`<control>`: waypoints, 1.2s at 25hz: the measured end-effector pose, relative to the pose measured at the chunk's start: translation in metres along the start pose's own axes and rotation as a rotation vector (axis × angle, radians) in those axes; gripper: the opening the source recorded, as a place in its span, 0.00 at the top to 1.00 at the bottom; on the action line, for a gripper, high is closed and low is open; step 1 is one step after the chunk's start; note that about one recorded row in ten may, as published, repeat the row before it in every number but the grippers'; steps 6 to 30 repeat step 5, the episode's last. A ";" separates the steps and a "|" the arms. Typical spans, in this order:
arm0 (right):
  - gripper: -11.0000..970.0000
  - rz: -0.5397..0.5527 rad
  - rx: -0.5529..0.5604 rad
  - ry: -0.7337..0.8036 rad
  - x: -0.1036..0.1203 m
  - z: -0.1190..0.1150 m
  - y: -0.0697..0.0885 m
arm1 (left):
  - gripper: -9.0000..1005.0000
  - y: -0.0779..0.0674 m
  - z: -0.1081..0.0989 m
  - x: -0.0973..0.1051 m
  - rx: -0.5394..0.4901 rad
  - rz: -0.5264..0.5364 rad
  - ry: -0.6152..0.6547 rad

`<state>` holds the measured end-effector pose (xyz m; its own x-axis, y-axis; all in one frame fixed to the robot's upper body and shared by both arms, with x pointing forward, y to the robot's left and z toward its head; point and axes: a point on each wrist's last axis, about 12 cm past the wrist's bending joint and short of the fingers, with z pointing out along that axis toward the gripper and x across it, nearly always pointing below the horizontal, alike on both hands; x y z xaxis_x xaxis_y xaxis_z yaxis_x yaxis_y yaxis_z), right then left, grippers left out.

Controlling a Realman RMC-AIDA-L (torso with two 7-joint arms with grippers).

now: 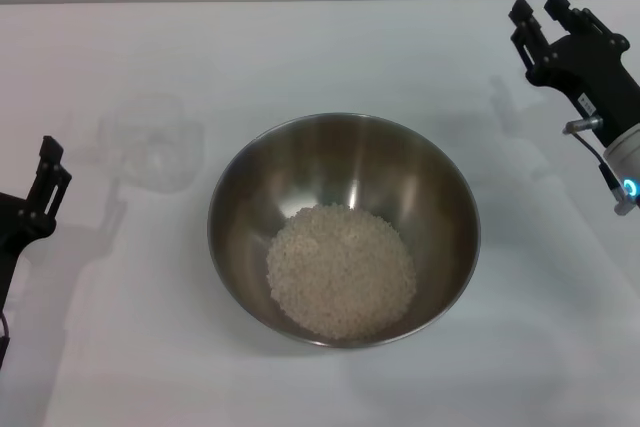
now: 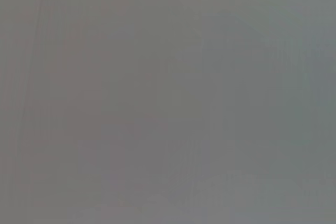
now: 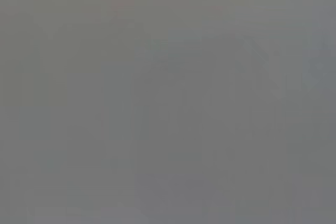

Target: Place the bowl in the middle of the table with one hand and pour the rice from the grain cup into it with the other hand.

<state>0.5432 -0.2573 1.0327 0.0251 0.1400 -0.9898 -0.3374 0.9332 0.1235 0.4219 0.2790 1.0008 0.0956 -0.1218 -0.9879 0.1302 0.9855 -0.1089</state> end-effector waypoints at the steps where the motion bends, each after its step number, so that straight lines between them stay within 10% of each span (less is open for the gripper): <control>1: 0.55 -0.013 -0.006 -0.003 0.000 0.000 0.001 | 0.35 0.000 0.001 0.000 0.000 -0.001 -0.001; 5: 0.55 -0.033 -0.037 -0.008 -0.001 0.001 0.006 | 0.18 -0.001 0.005 -0.001 0.004 -0.002 -0.007; 30: 0.55 -0.033 -0.037 -0.008 -0.001 0.001 0.006 | 0.18 -0.001 0.005 -0.001 0.004 -0.002 -0.007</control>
